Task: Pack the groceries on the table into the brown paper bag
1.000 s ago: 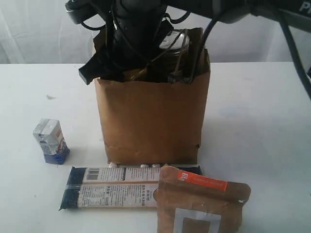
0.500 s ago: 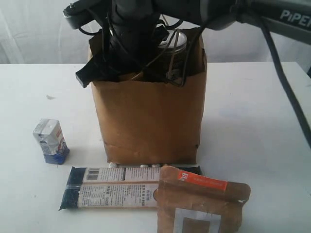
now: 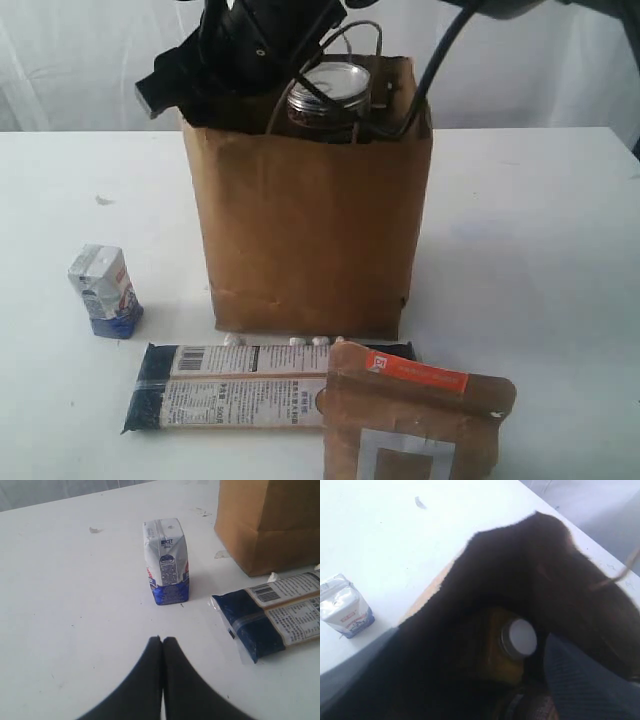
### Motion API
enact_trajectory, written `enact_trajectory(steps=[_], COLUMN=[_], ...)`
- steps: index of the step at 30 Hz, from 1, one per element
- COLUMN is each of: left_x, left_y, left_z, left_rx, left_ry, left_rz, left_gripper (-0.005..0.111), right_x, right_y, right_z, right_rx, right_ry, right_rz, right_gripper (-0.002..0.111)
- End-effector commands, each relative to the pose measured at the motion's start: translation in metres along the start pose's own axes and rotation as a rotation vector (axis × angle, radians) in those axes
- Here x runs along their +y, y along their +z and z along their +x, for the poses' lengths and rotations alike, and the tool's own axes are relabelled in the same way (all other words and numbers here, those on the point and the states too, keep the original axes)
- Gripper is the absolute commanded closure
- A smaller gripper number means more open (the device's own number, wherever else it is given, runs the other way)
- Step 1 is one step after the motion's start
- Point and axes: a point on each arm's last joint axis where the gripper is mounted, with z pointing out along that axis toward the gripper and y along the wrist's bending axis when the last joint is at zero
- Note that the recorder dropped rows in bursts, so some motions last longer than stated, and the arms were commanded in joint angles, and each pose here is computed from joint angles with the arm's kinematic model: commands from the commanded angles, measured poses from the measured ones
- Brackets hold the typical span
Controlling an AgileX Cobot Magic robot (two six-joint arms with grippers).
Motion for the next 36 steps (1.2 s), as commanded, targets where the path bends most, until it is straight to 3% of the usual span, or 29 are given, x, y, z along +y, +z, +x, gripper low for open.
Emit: enact_trajectory(steps=[1, 9, 28, 36], left_x=[0.000, 0.000, 0.000, 0.000], left_y=[0.000, 0.000, 0.000, 0.000], left_z=[0.001, 0.001, 0.001, 0.001], left_rx=[-0.001, -0.001, -0.001, -0.001], left_ry=[0.001, 0.001, 0.001, 0.001], left_rz=[-0.002, -0.002, -0.002, -0.002], left_gripper=[0.107, 0.107, 0.107, 0.107], right_x=[-0.001, -0.003, -0.016, 0.012], right_y=[-0.006, -0.012, -0.106, -0.130], right_z=[-0.001, -0.001, -0.022, -0.022], right_rx=[0.001, 0.006, -0.265, -0.301], right_ry=[0.007, 0.012, 0.037, -0.082], right_rz=[0.003, 0.003, -0.035, -0.105], right_gripper=[0.036, 0.037, 0.049, 0.049])
